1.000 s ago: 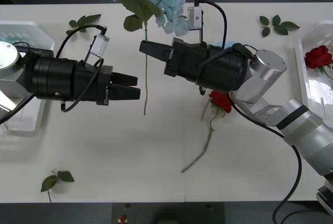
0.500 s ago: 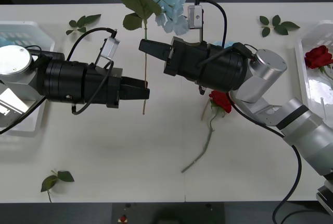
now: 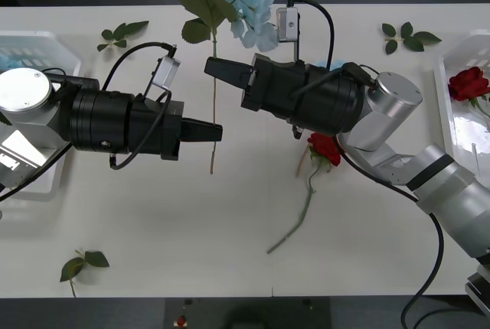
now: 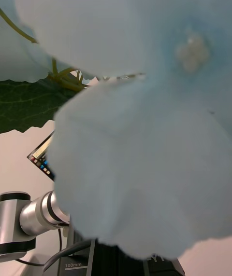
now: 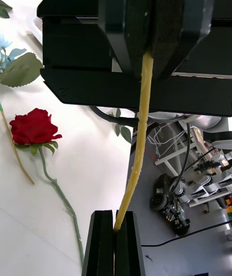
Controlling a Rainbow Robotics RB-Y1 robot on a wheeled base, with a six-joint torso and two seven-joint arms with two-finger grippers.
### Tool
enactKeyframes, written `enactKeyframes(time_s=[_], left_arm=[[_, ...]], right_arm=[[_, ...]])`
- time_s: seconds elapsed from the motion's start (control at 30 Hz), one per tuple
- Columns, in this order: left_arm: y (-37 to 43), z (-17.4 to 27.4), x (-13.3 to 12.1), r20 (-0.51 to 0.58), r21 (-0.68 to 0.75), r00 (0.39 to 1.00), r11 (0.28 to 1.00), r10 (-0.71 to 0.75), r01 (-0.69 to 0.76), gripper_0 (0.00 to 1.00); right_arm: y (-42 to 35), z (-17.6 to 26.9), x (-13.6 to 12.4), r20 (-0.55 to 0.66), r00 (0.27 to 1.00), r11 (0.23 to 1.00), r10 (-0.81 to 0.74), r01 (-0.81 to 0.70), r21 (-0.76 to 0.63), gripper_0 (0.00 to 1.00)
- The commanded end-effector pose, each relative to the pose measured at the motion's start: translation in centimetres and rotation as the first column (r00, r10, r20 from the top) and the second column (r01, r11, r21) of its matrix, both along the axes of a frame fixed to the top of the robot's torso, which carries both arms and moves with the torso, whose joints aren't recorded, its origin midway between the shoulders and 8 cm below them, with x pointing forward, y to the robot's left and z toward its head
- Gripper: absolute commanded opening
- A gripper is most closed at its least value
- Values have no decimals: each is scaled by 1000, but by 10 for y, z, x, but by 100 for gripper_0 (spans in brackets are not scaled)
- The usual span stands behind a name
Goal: Put the red flowers into the right box and the blue flowers into the left box
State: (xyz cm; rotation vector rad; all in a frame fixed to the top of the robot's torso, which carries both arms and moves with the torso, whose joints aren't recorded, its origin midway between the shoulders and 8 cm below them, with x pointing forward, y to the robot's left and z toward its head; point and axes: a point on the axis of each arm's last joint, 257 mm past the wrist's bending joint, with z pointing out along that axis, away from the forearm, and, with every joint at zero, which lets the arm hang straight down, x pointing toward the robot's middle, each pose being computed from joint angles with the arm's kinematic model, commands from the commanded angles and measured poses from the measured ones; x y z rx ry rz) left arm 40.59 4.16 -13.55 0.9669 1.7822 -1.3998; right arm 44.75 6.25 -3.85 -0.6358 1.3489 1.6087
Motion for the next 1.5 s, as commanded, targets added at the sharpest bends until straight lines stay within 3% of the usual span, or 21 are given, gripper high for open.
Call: enactKeyframes(time_s=[0.03, 0.07, 0.1, 0.13, 0.23, 0.27, 0.33, 0.47, 0.8, 1.17, 1.5], left_arm=[[-10, 24, 2, 119, 0, 992, 999, -39, 39, 0], [-10, 24, 2, 119, 0, 992, 999, -39, 39, 0], [-10, 24, 2, 119, 0, 992, 999, -39, 39, 0], [-10, 25, 2, 119, -3, 992, 999, -40, 40, 0], [-9, 26, 3, 121, -3, 992, 999, -37, 37, 0], [-9, 26, 3, 119, -3, 992, 999, -39, 39, 0], [-8, 27, 4, 118, -5, 992, 999, -33, 34, 0], [-5, 26, 4, 116, 2, 993, 999, -34, 34, 0], [36, 33, 14, 153, 88, 988, 996, 1, -14, 0], [133, 57, 32, 196, 225, 975, 963, 108, -152, 0], [263, 69, 53, 176, 330, 926, 866, 334, -375, 0]], right_arm=[[8, 31, -15, 87, 995, 999, 42, -44, 14, 0], [8, 31, -15, 88, 995, 999, 42, -44, 13, 0], [8, 31, -15, 89, 995, 999, 41, -42, 12, 20], [7, 30, -14, 89, 995, 999, 37, -38, 8, 34], [5, 29, -12, 89, 996, 999, 31, -32, 3, 55], [4, 29, -11, 88, 996, 1000, 30, -30, 1, 58], [2, 27, -9, 86, 996, 1000, 22, -22, -1, 73], [0, 27, -5, 85, 996, 1000, 9, -8, -5, 88], [-3, 30, -1, 82, 997, 1000, -4, 4, 1, 99], [-26, 20, 11, 126, 991, 996, -35, 46, -83, 99], [-83, -22, 35, -158, 981, 949, -111, 57, -311, 100]])
